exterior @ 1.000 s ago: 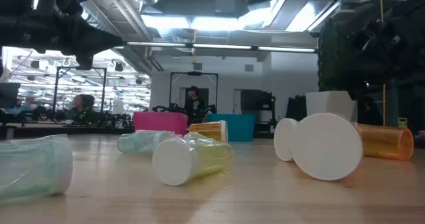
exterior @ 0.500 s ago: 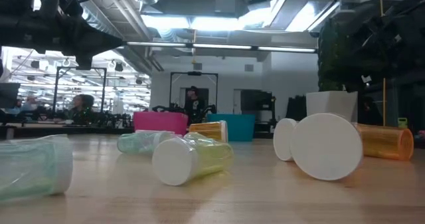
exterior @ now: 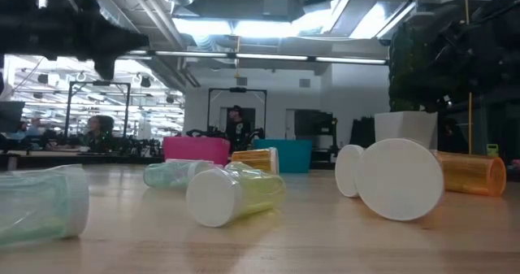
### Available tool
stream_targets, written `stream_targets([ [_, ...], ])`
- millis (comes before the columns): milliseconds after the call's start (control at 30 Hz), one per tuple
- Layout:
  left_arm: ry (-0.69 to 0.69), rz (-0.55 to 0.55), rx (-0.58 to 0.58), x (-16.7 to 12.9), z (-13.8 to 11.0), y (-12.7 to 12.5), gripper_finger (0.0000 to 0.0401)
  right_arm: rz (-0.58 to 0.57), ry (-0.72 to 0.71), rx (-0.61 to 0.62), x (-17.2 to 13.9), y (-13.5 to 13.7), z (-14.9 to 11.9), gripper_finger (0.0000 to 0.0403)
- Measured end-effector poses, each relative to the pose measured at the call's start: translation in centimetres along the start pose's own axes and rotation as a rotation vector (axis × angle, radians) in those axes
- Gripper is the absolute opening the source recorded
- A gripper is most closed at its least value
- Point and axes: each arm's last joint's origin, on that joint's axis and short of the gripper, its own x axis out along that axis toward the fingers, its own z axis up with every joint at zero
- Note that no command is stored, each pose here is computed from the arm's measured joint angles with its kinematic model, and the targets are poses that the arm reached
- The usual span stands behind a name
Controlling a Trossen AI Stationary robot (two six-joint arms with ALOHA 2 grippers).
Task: Pick and place medicine bottles into bin by pill shape (circle, oval)
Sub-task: Adjust the pill bottles
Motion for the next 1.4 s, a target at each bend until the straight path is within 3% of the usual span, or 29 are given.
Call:
stream_targets([
  [167,0.021,-0.035,0.012,0.6,3.3,-1.0,0.0000,-0.001,-0.001,0.011,0.0,0.0,0.0,0.0225],
  [367,0.233,0.011,0.077,3.1,6.8,-2.4,0.0000,0.002,-0.017,0.011,0.0,0.0,0.2,0.0225],
  [500,0.421,0.039,0.057,4.8,7.4,-3.1,0.0000,0.003,-0.021,0.010,0.0,0.0,0.2,0.0225],
  [633,0.560,-0.007,0.043,6.1,6.6,-3.9,0.0000,0.003,-0.021,0.011,0.0,0.0,0.2,0.0225],
  [1000,0.783,-0.166,-0.021,7.2,2.9,-7.3,0.0000,0.002,-0.013,0.027,0.0,0.0,0.1,0.0225],
  [1400,0.979,-0.214,-0.142,7.7,-2.4,-11.8,0.0000,0.004,-0.012,0.093,0.0,0.0,0.1,0.0225],
])
